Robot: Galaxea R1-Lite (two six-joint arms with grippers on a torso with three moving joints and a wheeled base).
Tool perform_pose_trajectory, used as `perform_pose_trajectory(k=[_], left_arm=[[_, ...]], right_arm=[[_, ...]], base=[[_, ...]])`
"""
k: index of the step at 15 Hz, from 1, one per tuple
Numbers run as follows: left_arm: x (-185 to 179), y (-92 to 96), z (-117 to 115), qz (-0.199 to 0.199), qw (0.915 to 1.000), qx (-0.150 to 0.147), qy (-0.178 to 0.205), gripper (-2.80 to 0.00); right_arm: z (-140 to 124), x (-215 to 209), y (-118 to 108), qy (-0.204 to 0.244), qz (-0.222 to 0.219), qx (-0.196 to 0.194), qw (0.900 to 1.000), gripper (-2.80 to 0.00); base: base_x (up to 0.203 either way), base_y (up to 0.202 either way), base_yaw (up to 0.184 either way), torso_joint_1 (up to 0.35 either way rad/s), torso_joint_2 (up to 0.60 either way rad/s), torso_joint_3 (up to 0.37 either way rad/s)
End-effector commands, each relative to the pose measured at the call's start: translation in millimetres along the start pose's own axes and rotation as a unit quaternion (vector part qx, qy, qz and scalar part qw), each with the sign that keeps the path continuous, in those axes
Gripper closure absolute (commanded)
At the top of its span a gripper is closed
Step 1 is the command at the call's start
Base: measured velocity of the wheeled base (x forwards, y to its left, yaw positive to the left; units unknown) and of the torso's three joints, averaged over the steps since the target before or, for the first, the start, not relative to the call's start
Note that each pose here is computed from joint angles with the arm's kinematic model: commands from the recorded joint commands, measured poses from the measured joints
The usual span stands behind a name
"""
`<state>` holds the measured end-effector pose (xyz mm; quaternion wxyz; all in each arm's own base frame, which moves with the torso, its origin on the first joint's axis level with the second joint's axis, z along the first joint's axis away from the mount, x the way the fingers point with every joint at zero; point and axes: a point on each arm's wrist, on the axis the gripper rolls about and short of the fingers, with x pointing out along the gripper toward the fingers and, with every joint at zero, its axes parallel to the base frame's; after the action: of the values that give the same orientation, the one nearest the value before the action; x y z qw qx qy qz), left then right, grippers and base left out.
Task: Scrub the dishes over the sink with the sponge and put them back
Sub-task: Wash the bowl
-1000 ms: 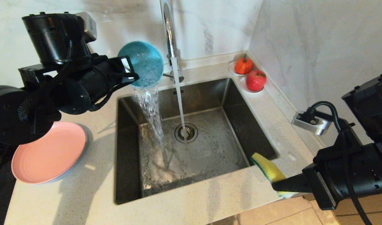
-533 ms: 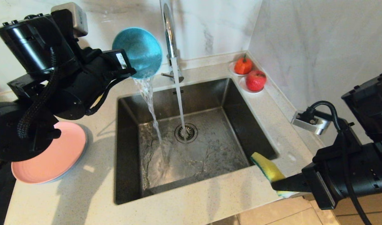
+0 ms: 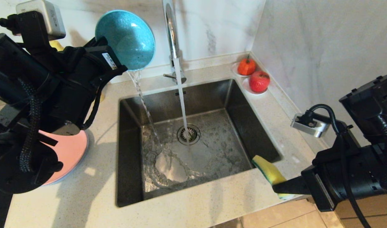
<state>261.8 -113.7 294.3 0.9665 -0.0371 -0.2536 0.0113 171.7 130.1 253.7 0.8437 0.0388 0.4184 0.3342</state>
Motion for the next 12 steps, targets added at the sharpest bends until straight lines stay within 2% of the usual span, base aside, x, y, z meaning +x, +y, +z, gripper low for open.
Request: perform_pose_trajectory(k=[1, 8, 12], left_arm=[[-6.1, 2.7, -0.7, 0.003, 0.9998, -0.007, -0.016, 0.00], [-12.7, 6.0, 5.3, 0.006, 0.9979, -0.021, -0.061, 0.00], [-13.5, 6.8, 9.0, 0.001, 0.9974, -0.024, -0.067, 0.00]], right_arm=[[1.2, 1.9, 0.0, 0.003, 0.001, 0.002, 1.000, 0.00], [1.7, 0.1, 0.9, 0.001, 0.002, 0.001, 1.000, 0.00], [1.1, 1.6, 0.4, 0.005, 0.001, 0.001, 1.000, 0.00]], base=[[0.000, 0.000, 0.000, 0.000, 0.00, 0.000], [0.000, 0.000, 0.000, 0.000, 0.00, 0.000], [0.000, 0.000, 0.000, 0.000, 0.00, 0.000]])
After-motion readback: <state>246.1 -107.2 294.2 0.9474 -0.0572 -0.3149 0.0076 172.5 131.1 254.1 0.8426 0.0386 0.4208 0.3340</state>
